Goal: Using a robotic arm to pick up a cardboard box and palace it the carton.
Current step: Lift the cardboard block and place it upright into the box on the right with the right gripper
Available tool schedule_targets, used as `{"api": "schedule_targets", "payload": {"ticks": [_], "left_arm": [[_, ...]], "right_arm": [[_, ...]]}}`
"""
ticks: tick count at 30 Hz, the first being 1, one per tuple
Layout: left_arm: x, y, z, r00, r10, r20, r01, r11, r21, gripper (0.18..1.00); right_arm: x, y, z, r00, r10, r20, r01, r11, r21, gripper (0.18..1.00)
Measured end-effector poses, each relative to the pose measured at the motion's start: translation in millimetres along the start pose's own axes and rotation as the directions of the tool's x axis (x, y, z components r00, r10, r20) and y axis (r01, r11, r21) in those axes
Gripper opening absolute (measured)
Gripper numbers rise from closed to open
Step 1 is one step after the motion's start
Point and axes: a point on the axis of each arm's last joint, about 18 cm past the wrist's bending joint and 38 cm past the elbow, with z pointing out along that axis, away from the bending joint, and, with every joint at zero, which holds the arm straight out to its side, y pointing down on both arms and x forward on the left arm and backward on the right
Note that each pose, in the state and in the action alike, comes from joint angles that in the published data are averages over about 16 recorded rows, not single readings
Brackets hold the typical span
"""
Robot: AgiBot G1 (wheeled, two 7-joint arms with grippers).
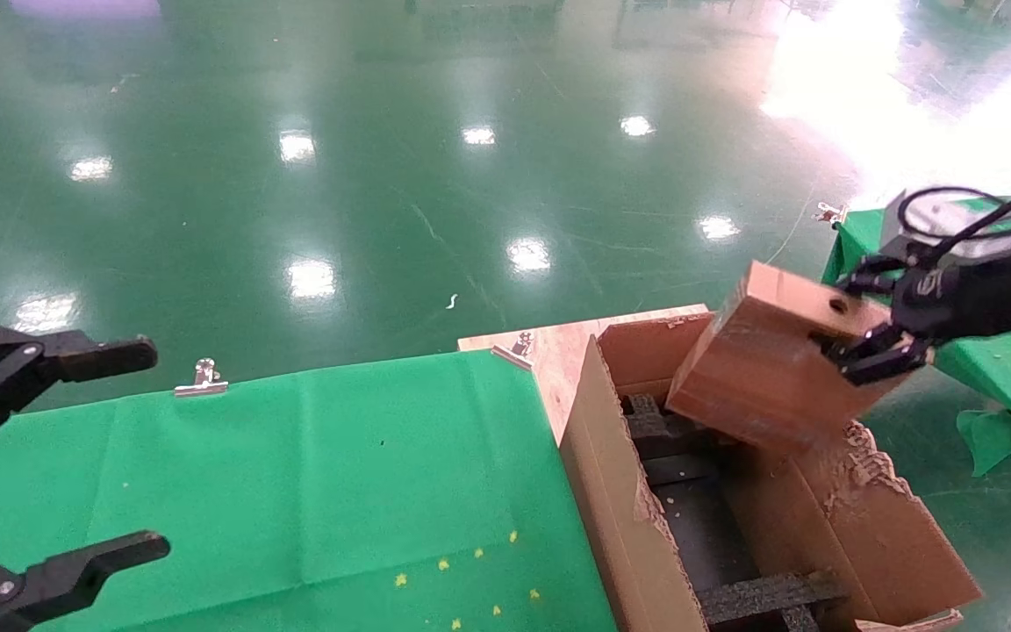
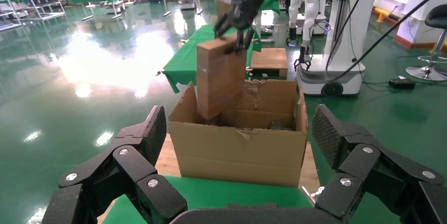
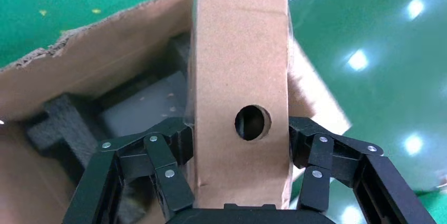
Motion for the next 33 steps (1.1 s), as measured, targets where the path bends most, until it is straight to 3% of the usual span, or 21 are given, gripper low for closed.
{"api": "schedule_targets", "payload": {"ticks": [8,19,25,33], "left_arm": [[0,0,0,1.000,0.000,0.000,0.000,1.000,0.000,1.001],[0,0,0,1.000,0.000,0.000,0.000,1.000,0.000,1.001],[0,0,0,1.000,0.000,0.000,0.000,1.000,0.000,1.001],[0,0,0,1.000,0.000,0.000,0.000,1.000,0.000,1.001]], "right_arm": [[-13,23,14,0.975,0.218,0.032,-0.217,0.975,-0.038,0.294],[-25,50,19,0.885,0.465,-0.018,-0.462,0.875,-0.145,0.285],[-31,56,21,0.839,0.540,-0.071,-0.543,0.819,-0.184,0.282],[-40,53,24,0.813,0.575,-0.094,-0.581,0.788,-0.204,0.280]]}}
